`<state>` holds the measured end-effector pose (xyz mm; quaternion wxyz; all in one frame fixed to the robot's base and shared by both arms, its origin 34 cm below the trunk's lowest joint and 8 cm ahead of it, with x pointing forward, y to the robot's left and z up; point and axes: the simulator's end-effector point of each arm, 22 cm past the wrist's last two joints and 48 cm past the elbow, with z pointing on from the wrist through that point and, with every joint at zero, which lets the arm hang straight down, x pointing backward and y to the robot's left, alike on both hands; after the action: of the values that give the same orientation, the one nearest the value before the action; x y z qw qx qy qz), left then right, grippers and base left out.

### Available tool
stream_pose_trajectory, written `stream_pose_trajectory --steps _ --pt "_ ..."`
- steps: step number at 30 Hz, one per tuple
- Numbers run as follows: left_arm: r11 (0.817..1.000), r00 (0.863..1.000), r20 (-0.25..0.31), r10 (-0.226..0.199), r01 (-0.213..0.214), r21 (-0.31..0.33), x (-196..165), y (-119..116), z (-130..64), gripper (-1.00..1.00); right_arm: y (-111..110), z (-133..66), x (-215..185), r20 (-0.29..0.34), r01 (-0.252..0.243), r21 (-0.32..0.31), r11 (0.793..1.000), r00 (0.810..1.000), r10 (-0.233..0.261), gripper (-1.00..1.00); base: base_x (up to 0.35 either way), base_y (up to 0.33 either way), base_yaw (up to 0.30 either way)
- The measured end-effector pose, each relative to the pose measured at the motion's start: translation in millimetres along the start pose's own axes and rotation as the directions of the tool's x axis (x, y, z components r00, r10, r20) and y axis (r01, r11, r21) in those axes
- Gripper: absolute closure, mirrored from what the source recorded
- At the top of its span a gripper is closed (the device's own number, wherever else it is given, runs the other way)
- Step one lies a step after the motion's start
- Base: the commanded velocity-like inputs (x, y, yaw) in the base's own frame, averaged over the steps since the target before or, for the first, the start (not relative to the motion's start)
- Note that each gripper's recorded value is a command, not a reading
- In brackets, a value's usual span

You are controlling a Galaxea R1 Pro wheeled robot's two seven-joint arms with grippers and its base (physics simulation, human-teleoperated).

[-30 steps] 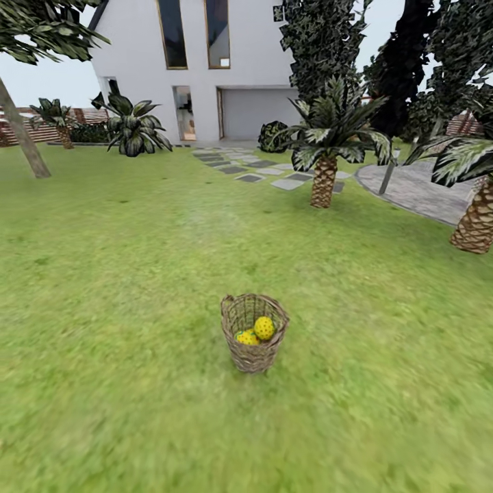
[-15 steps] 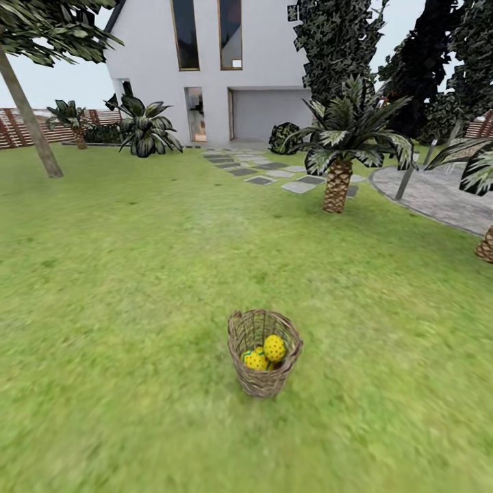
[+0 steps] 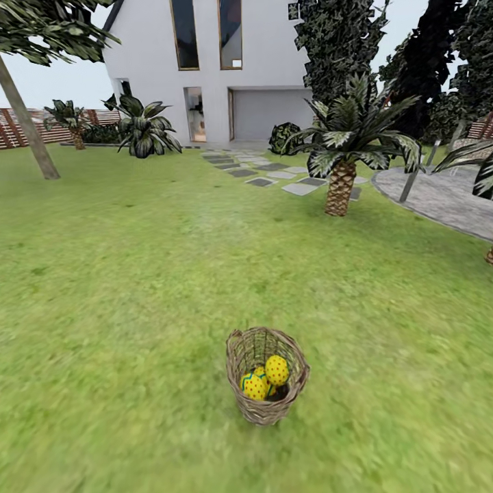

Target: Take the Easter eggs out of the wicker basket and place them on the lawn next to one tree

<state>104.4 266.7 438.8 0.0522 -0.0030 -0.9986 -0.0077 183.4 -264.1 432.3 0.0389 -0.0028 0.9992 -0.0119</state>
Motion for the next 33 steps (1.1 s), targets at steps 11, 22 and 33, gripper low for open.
stream_pose_trajectory --steps 11,22,33 --pt "1.0 1.0 0.0 0.0 0.0 0.0 0.0 0.0 0.0 -1.0 -0.3 0.1 -0.7 0.001 0.0 0.0 1.0 1.0 0.0 -1.0 0.337 0.0 0.0" --pt "1.0 1.0 0.0 -0.009 0.009 -0.001 -0.2 0.9 0.1 -1.0 -0.3 0.3 -2.3 0.004 -0.005 0.001 1.0 1.0 0.005 -1.0 0.121 0.0 0.0" --pt "1.0 1.0 0.0 -0.012 0.012 -0.002 -0.1 1.4 0.1 -1.0 -1.9 0.4 -2.7 0.005 -0.003 0.003 1.0 1.0 0.003 -1.0 0.0 0.0 0.0"
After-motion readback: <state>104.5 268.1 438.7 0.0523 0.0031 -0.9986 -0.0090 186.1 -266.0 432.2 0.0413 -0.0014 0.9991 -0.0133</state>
